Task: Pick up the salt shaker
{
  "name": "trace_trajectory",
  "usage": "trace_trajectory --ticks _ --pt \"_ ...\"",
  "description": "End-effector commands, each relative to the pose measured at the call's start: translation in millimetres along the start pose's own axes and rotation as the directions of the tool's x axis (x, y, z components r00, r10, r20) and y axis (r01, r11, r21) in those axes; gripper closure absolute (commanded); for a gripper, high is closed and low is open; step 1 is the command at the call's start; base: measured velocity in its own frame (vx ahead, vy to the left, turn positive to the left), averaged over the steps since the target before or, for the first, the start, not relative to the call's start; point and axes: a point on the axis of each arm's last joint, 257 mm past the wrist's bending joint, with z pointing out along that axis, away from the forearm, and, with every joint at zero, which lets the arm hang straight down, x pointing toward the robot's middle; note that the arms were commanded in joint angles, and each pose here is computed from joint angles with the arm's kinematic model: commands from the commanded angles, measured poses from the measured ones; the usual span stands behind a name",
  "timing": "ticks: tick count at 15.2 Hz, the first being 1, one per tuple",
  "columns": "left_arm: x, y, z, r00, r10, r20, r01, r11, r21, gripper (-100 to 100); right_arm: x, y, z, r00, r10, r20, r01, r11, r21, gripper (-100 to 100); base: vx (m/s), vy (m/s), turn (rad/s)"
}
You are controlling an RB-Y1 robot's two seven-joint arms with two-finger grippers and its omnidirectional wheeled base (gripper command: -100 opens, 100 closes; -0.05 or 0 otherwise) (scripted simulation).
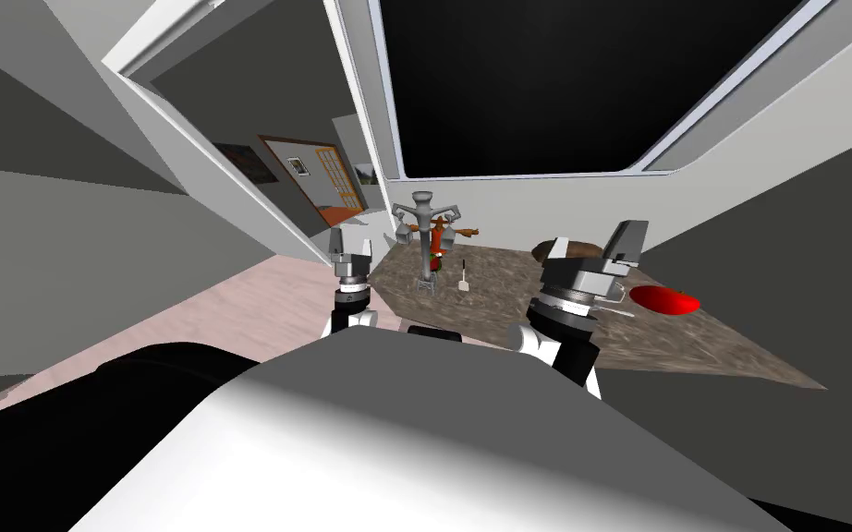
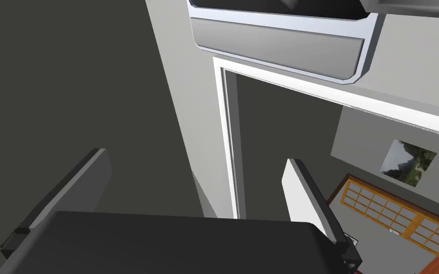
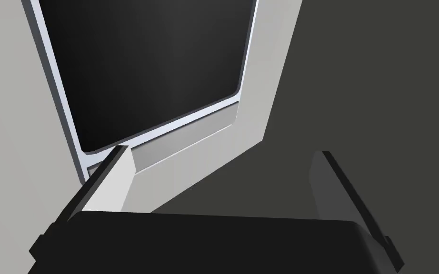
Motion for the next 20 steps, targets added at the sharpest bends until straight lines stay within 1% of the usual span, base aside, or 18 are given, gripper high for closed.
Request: trace_trajectory --ticks 1,4,5,7,8,9,10,11,12,13,14,15,16,17,18,19,20 --pt "2.0 13 0.3 1.0 -0.012 -0.02 0.011 1.0 -0.029 -100 0 0 0.0 1.0 0.0 0.0 0.0 1.0 0.0 0 -0.055 0.003 -0.104" --pt "2.5 45 1.2 0.998 -0.044 -0.039 0.04 0.994 -0.097 -100 0 0 0.1 1.0 0.0 0.0 0.0 1.0 0.0 0 -0.144 0.06 -0.193" --pt "2.5 45 1.2 0.998 -0.044 -0.039 0.04 0.994 -0.097 -100 0 0 0.1 1.0 0.0 0.0 0.0 1.0 0.0 0 -0.118 0.065 -0.128" --pt "1.3 74 2.2 0.996 -0.074 -0.042 0.066 0.985 -0.159 -100 0 0 0.0 1.0 0.0 0.0 0.0 1.0 0.0 0 -0.07 0.044 -0.142" --pt "1.2 75 1.8 0.996 -0.074 -0.042 0.066 0.985 -0.161 -100 0 0 0.1 1.0 0.0 0.0 0.0 1.0 0.0 0 -0.049 0.038 -0.159" --pt "0.2 90 3.0 0.995 -0.091 -0.041 0.081 0.978 -0.193 -100 0 0 0.0 1.0 0.0 0.0 0.0 1.0 0.0 0 -0.036 0.036 -0.134" --pt "-0.1 92 2.0 0.995 -0.091 -0.04 0.081 0.977 -0.197 -100 0 0 0.0 1.0 0.0 0.0 0.0 1.0 0.0 0 -0.024 0.034 -0.118" --pt "-0.8 105 5.3 0.993 -0.109 -0.039 0.097 0.97 -0.223 -100 0 0 0.0 1.0 0.0 0.0 0.0 1.0 0.0 0 -0.025 0.036 -0.148" --pt "-1.6 111 2.1 0.994 -0.108 -0.036 0.096 0.967 -0.236 -100 0 0 0.0 1.0 0.0 0.0 0.0 1.0 0.0 0 -0.028 0.037 -0.127" --pt "-2.5 123 6.0 0.991 -0.127 -0.033 0.114 0.959 -0.261 -100 0 0 0.0 1.0 0.0 0.0 0.0 1.0 0.0 0 -0.03 0.04 -0.188" --pt "-3.6 130 2.1 0.992 -0.125 -0.03 0.112 0.954 -0.277 -100 0 0 0.0 1.0 0.0 0.0 0.0 1.0 0.0 0 -0.026 0.043 -0.152" --pt "-5.0 145 4.9 0.989 -0.144 -0.023 0.13 0.942 -0.308 -100 0 0 0.0 1.0 0.0 0.0 0.0 1.0 0.0 0 -0.026 0.053 -0.147" --pt "-5.8 150 1.9 0.99 -0.142 -0.021 0.128 0.939 -0.319 -100 0 0 0.0 1.0 0.0 0.0 0.0 1.0 0.0 0 -0.026 0.054 -0.131" --pt "-7.4 165 4.9 0.987 -0.161 -0.012 0.147 0.925 -0.351 -100 0 0 0.0 1.0 0.0 0.0 0.0 1.0 0.0 0 -0.025 0.048 -0.182" --pt "-8.5 171 1.6 0.987 -0.159 -0.009 0.145 0.921 -0.362 -100 0 0 0.0 1.0 0.0 0.0 0.0 1.0 0.0 0 -0.025 0.046 -0.172" --pt "-8.5 171 1.6 0.987 -0.159 -0.009 0.145 0.921 -0.362 -100 0 0 0.0 1.0 0.0 0.0 0.0 1.0 0.0 0 -0.018 0.034 -0.056" --pt "-10.3 186 4.7 0.984 -0.178 0.002 0.164 0.904 -0.394 -100 0 0 0.0 1.0 0.0 0.0 0.0 1.0 0.0 0 -0.016 0.03 -0.113"
